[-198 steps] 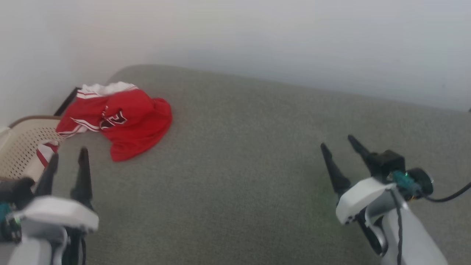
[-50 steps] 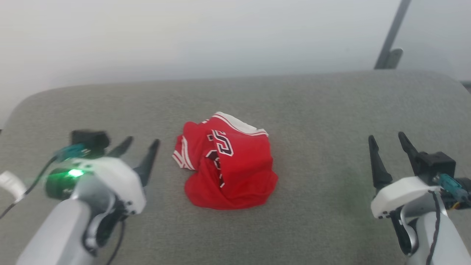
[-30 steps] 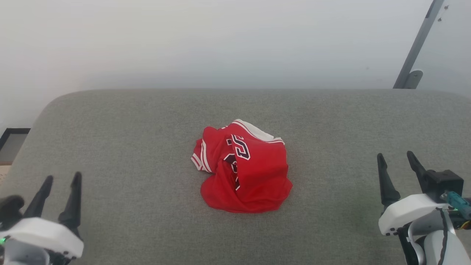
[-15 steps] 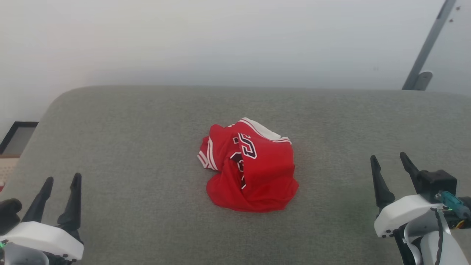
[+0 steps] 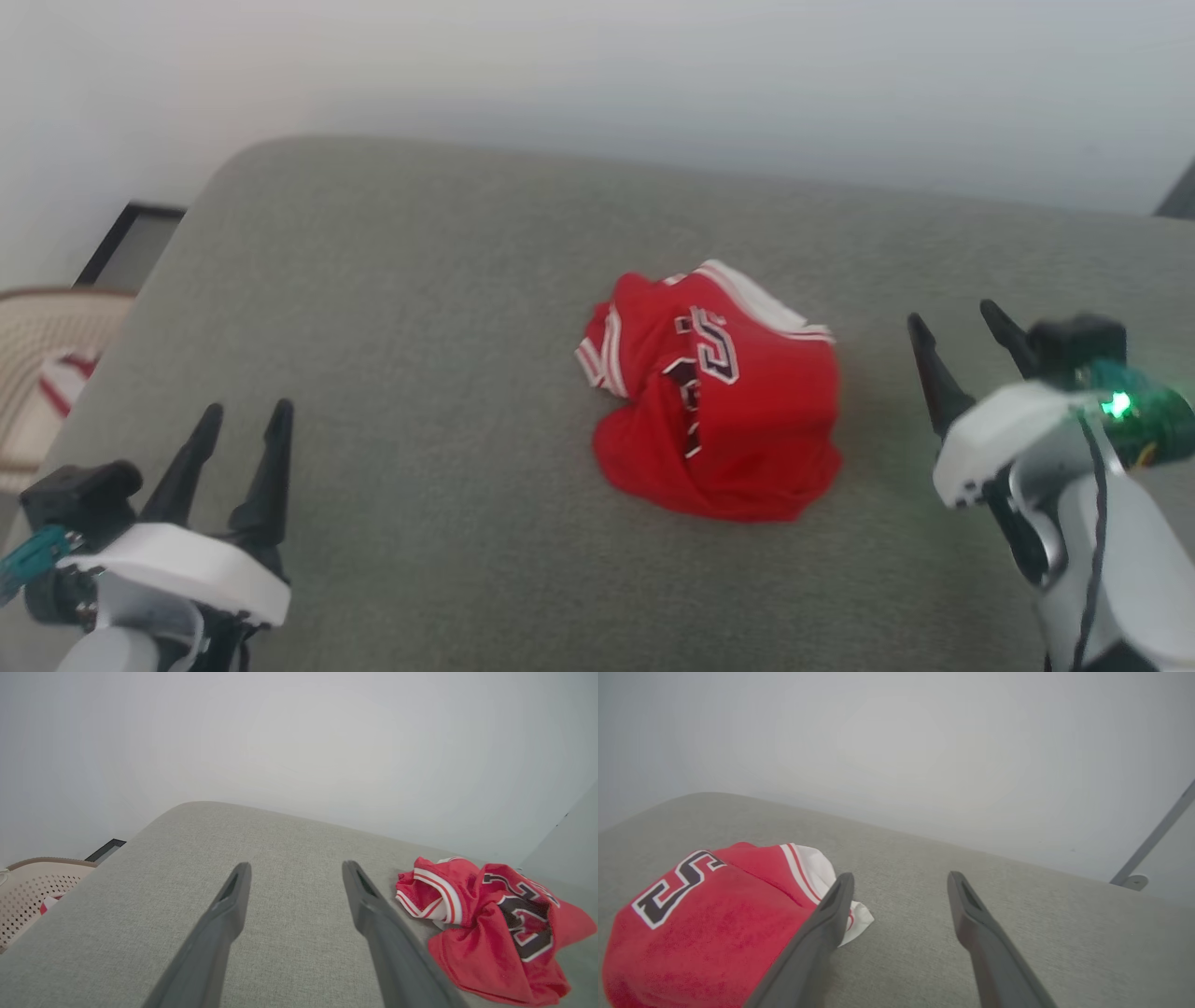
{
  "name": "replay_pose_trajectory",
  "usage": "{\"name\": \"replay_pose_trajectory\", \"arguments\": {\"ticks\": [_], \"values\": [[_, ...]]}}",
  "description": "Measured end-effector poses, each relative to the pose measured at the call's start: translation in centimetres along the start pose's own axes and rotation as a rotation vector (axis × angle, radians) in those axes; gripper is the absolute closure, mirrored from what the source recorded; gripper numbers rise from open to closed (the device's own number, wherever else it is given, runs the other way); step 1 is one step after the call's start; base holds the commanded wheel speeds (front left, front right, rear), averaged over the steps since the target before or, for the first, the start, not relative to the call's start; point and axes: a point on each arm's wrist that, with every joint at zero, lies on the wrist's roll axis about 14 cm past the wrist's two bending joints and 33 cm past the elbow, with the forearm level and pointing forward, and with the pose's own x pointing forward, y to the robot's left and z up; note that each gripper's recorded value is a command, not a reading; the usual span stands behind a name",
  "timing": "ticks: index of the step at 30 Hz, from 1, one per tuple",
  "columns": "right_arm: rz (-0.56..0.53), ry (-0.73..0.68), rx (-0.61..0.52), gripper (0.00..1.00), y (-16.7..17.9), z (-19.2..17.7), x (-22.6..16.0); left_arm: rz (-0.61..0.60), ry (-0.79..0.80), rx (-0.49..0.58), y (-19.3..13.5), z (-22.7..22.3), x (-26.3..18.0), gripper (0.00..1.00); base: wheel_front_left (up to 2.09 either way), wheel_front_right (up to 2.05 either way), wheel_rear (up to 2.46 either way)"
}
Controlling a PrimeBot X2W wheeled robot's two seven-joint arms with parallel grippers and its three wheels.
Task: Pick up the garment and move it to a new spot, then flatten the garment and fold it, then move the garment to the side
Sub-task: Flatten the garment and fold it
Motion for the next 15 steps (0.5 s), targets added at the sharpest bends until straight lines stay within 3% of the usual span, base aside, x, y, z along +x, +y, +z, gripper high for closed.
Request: {"name": "replay_pose_trajectory", "arguments": {"ticks": [7, 15], "values": [[0.117, 0.205, 0.014, 0.0, 3.2, -3.8, 4.4, 0.029, 0.032, 0.001, 0.5, -1.1, 0.2, 0.0, 0.0, 0.0, 0.0], [0.2, 0.513, -0.009, 0.0, 5.1, -10.0, 6.4, 0.063, 0.068, -0.003, 1.2, -2.4, 0.6, 0.0, 0.0, 0.0, 0.0]]}}
